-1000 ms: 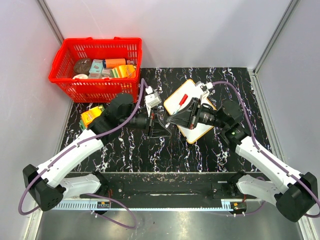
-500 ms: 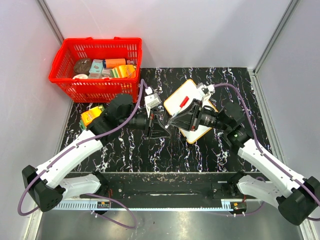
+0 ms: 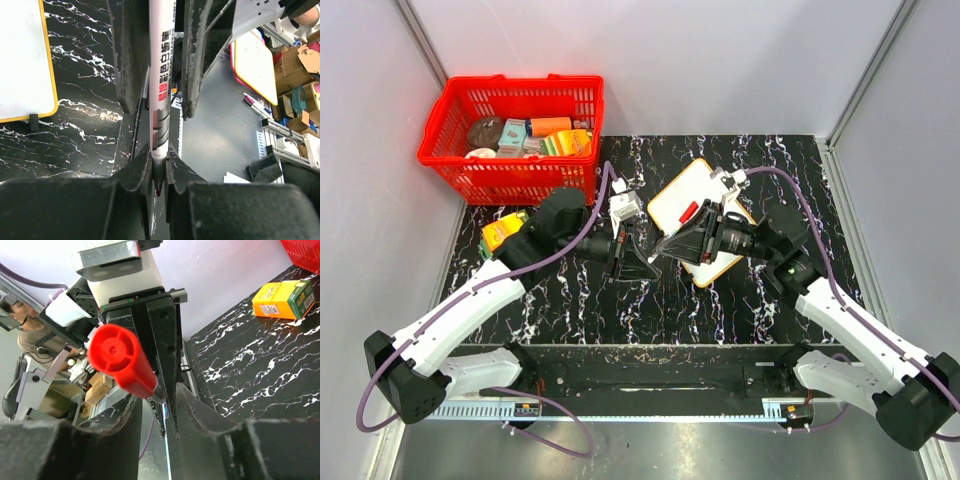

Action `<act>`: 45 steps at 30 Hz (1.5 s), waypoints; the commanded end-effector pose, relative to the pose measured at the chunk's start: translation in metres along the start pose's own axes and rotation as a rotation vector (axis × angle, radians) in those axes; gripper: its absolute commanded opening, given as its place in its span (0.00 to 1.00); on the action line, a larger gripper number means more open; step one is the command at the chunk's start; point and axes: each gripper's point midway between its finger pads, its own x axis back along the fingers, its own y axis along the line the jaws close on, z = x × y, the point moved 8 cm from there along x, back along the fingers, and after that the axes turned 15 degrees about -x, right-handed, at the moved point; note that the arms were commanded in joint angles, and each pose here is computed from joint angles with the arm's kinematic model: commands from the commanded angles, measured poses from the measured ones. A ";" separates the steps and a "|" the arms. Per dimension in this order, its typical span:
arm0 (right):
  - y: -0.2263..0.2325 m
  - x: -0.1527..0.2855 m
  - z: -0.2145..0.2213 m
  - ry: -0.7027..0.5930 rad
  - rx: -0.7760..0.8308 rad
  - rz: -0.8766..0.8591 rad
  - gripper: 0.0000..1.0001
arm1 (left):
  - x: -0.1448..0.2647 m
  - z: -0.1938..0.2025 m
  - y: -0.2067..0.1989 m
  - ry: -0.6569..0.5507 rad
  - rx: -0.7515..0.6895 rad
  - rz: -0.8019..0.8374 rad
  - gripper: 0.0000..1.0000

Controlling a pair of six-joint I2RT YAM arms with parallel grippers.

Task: Write a sentence on the whiteboard
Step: Pick up the whiteboard marker at the center of the board, then adjust the whiteboard at the center of the board.

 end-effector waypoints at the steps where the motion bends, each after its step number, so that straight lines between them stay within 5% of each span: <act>1: 0.012 -0.003 -0.004 0.011 0.016 -0.075 0.32 | 0.003 -0.017 -0.007 -0.052 -0.068 0.044 0.00; 4: 0.013 -0.003 -0.004 0.016 0.013 -0.087 0.20 | 0.003 -0.017 -0.007 -0.052 -0.068 0.047 0.00; 5: 0.012 -0.003 -0.004 0.020 0.010 -0.089 0.03 | 0.002 -0.016 -0.006 -0.050 -0.065 0.046 0.00; 10: 0.013 -0.003 -0.002 0.035 0.015 -0.096 0.00 | 0.001 -0.014 -0.004 -0.044 -0.064 0.038 0.00; 12: 0.010 -0.002 -0.001 0.024 0.009 -0.068 0.00 | 0.002 -0.013 -0.002 -0.046 -0.071 0.004 0.15; 15: 0.007 0.002 -0.001 -0.007 0.018 -0.009 0.00 | 0.006 -0.012 0.001 -0.051 -0.090 -0.060 0.72; 16: 0.007 0.004 -0.004 -0.046 0.041 0.022 0.00 | 0.007 -0.011 0.002 -0.053 -0.092 -0.083 0.82; 18: 0.001 0.007 -0.004 -0.072 0.044 0.102 0.00 | 0.013 -0.014 0.005 -0.086 -0.104 -0.147 0.99; 21: -0.005 0.019 -0.008 -0.182 0.059 0.238 0.00 | 0.018 -0.011 0.012 -0.109 -0.085 -0.207 0.99; 27: -0.009 0.051 -0.016 -0.420 0.070 0.482 0.00 | 0.009 0.025 0.040 -0.049 0.042 -0.334 0.98; 29: -0.005 0.064 -0.017 -0.500 0.079 0.528 0.00 | -0.001 0.049 0.052 0.002 0.118 -0.348 0.88; 31: 0.002 0.075 -0.017 -0.562 0.092 0.543 0.00 | -0.014 0.070 0.066 0.034 0.181 -0.345 0.72; 32: 0.001 0.079 -0.017 -0.585 0.094 0.564 0.00 | -0.018 0.077 0.070 0.045 0.220 -0.342 0.51; 34: 0.007 0.086 -0.017 -0.617 0.111 0.569 0.00 | -0.033 0.095 0.085 0.085 0.274 -0.320 0.33; 35: 0.008 0.088 -0.017 -0.619 0.113 0.575 0.00 | -0.038 0.101 0.090 0.096 0.302 -0.321 0.13; 37: 0.011 0.091 -0.016 -0.625 0.123 0.581 0.00 | -0.052 0.114 0.106 0.116 0.334 -0.313 0.02; 45: 0.018 0.103 -0.013 -0.646 0.139 0.608 0.00 | -0.105 0.151 0.149 0.186 0.424 -0.325 0.00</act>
